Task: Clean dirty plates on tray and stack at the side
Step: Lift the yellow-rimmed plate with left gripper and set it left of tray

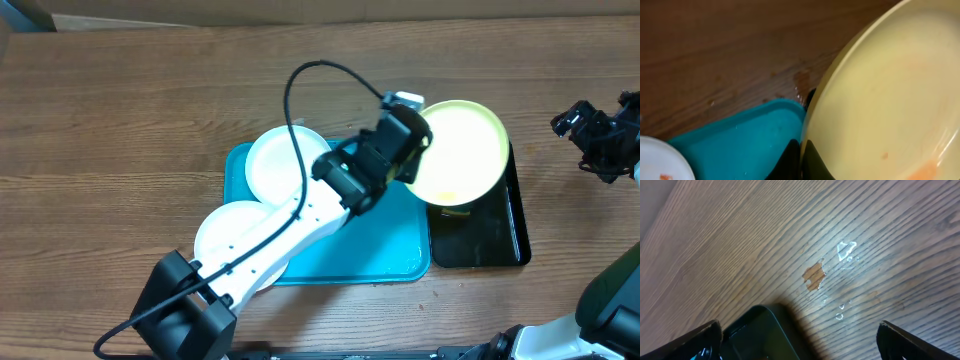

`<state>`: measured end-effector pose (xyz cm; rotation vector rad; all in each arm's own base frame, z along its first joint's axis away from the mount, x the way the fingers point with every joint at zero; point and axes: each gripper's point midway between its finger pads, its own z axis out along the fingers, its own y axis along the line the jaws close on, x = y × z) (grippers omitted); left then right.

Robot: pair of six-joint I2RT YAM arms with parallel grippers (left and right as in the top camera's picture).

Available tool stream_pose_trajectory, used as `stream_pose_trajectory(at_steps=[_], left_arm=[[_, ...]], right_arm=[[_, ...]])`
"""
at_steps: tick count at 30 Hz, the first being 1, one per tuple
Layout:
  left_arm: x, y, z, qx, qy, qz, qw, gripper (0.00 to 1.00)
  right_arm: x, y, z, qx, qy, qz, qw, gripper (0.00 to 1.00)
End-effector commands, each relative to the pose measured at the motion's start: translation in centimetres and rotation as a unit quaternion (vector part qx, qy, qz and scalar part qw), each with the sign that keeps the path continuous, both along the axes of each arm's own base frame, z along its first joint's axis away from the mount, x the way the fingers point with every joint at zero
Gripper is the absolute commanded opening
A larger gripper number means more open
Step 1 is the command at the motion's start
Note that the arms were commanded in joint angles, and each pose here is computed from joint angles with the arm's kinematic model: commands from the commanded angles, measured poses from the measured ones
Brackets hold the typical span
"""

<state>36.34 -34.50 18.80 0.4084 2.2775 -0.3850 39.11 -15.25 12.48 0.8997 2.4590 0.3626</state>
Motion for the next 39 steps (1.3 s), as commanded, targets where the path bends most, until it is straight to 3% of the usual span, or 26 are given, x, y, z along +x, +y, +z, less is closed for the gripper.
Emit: stream_pose_trajectory(at_steps=[1, 6, 10, 21, 33, 39], left_arm=[[-0.1, -1.2, 2.8, 0.048, -0.088, -0.024, 0.995, 0.04], [-2.0, -3.1, 4.6, 0.131, -0.18, -0.059, 0.973, 0.04], [-4.4, -4.6, 6.4, 0.216, -0.257, -0.082, 0.938, 0.04], [-6.6, -5.7, 12.1, 0.251, -0.369, -0.026, 0.895, 0.04], [-6.2, -5.1, 13.1, 0.235, -0.376, 0.008, 0.896, 0.04], [-4.8, -3.9, 10.0, 0.185, -0.309, 0.029, 0.933, 0.04]], right_arm=[[0.4, -0.2, 1.1, -0.002, -0.016, 0.0, 1.0, 1.0], [0.4, -0.2, 1.1, -0.002, -0.016, 0.0, 1.0, 1.0], [0.4, -0.2, 1.1, -0.002, -0.016, 0.0, 1.0, 1.0], [0.4, -0.2, 1.1, -0.002, -0.016, 0.0, 1.0, 1.0], [0.4, -0.2, 1.1, -0.002, -0.016, 0.0, 1.0, 1.0], [0.4, -0.2, 1.1, -0.002, -0.016, 0.0, 1.0, 1.0]])
